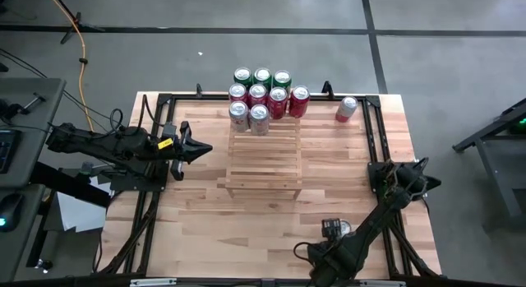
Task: Place canned beverage on shelf
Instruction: Put the top silver soda can on the shelf aligned with the other silver soda cans
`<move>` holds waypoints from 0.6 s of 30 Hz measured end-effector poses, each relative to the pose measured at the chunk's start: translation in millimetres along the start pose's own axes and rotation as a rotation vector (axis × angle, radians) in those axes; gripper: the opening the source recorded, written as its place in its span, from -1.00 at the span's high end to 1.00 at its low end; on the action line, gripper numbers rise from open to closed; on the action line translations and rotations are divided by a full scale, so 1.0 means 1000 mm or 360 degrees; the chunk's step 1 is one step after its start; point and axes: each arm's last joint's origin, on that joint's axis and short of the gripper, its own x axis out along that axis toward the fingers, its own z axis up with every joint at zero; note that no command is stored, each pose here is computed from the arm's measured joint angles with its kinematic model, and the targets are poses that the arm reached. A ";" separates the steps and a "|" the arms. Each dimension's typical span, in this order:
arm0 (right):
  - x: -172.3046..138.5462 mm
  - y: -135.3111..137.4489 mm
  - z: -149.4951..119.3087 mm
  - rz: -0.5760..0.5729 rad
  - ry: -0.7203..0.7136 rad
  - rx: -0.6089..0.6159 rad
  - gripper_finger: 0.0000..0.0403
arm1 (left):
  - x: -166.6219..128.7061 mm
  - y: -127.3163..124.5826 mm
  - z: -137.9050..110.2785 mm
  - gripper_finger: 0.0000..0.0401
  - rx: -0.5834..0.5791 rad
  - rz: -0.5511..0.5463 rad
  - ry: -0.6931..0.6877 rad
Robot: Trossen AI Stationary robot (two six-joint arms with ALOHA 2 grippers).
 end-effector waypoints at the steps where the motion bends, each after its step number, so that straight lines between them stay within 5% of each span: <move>1: -0.001 0.000 0.000 0.0004 -0.0004 0.0001 -0.43 | 0.000 0.000 0.000 1.00 0.0003 0.0002 -0.0001; 11: -0.050 0.004 0.007 0.0108 -0.0178 0.0015 -0.43 | 0.000 -0.001 0.004 0.96 0.0008 -0.0015 -0.0064; 18: -0.105 0.001 0.010 0.0223 -0.0436 0.0078 -0.43 | -0.001 -0.009 0.013 0.54 -0.0120 -0.0124 -0.0161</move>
